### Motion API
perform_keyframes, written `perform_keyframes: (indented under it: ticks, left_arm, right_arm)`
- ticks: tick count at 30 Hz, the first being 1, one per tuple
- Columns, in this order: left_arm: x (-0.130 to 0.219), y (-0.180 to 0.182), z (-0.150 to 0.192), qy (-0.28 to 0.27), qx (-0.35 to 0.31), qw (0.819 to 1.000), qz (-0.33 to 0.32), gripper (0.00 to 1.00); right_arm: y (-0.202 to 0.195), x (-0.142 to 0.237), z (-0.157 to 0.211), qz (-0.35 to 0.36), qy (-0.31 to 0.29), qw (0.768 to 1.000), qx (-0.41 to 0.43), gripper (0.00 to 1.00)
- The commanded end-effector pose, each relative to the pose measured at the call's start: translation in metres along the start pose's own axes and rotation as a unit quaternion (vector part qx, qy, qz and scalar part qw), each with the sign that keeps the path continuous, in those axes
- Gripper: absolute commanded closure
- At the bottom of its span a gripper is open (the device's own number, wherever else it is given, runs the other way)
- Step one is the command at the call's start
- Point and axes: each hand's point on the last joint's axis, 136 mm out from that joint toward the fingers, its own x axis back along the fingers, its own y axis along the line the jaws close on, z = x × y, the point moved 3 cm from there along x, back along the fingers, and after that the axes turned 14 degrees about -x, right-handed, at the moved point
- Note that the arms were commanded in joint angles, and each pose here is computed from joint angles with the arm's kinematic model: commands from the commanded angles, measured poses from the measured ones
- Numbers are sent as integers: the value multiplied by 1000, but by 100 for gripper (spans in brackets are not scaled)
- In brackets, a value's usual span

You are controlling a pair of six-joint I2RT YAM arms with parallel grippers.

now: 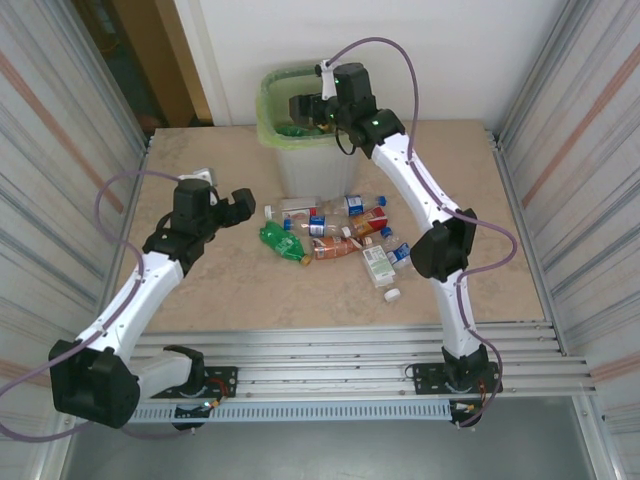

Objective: Put the plastic bottles in the bin

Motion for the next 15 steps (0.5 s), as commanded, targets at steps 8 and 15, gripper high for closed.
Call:
perform_keyframes:
  ticks: [8, 15]
  left_arm:
    - [-11, -9, 27, 33, 31, 999, 25, 1]
    - [-21, -23, 59, 74, 39, 996, 19, 3]
  right_arm:
    - [23, 97, -63, 36, -70, 996, 32, 10]
    - [3, 137, -48, 97, -61, 993, 10, 3]
